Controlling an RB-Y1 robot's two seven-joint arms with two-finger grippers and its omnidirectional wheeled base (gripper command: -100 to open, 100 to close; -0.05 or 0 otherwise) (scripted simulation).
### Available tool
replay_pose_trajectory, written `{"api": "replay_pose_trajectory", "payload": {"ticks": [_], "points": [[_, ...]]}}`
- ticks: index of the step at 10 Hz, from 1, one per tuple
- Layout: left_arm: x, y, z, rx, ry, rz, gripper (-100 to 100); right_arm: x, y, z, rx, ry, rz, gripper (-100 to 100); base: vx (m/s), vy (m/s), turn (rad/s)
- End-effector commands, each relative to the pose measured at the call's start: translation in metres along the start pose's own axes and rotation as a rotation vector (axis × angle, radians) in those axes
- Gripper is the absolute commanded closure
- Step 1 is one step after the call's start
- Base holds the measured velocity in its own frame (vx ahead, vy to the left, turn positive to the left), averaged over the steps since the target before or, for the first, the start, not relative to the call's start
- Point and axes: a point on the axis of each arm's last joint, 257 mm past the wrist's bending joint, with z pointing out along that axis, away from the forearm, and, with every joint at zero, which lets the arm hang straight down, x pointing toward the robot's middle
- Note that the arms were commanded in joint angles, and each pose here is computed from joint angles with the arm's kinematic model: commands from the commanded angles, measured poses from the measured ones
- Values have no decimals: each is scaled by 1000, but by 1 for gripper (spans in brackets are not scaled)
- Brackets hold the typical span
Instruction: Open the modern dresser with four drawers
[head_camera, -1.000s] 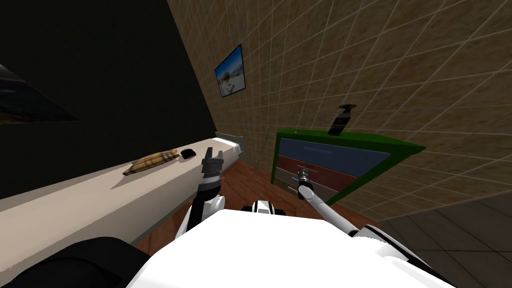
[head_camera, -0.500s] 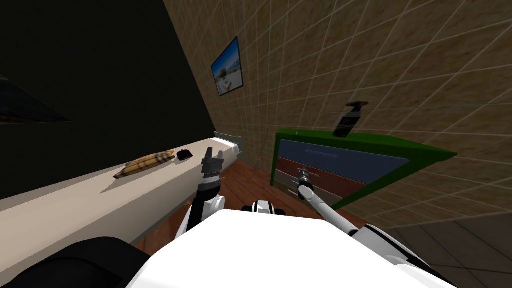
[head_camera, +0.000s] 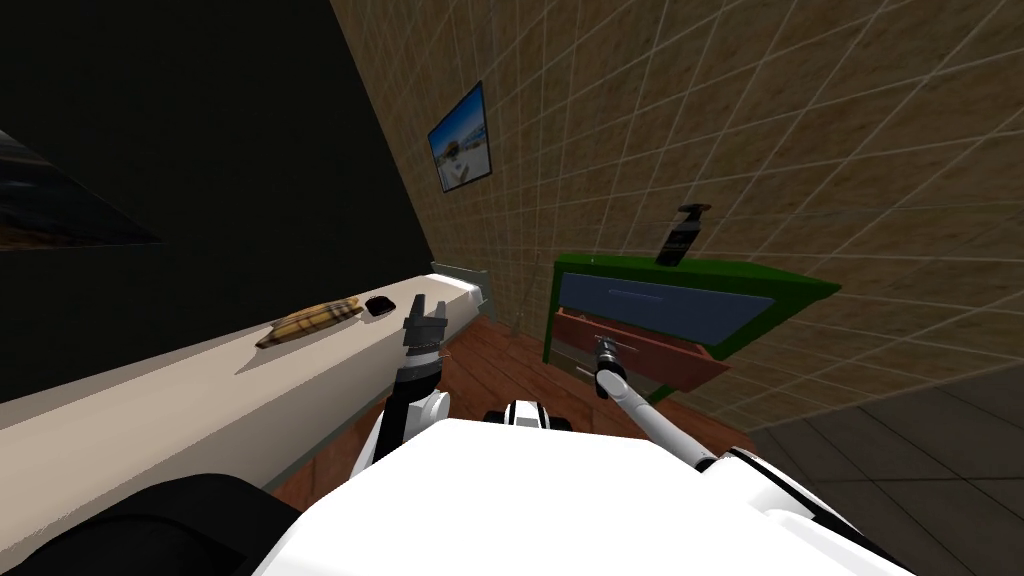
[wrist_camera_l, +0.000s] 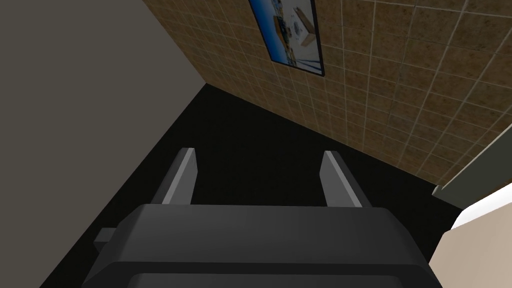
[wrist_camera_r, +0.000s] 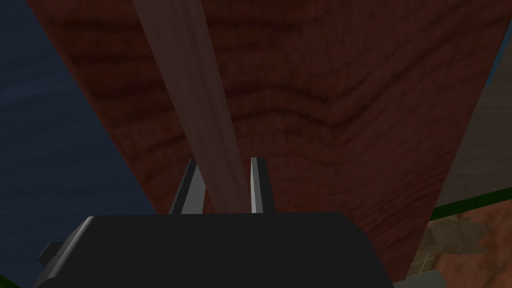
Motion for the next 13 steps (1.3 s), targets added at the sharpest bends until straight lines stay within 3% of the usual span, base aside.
{"api": "replay_pose_trajectory", "payload": {"ticks": [1,3,4,10,11,13], "points": [[0,0,0,0,0,0,0,-2,2,-1,-5,-5,-1,100,-107,53,-22],[0,0,0,0,0,0,0,-7,-1,0,2,-13,0,100,-170,96,-49],[0,0,0,0,0,0,0,-4,-10,11,-8,-15,-3,-100,-105,82,-39],[0,0,0,0,0,0,0,-3,-46,44,-12,-27,0,-100,-33,47,-20],[0,0,0,0,0,0,0,-3,-59,54,-13,-33,2,-100,-57,67,-22],[0,0,0,0,0,0,0,1,-48,48,-32,-28,4,-100,-14,29,-11]]}}
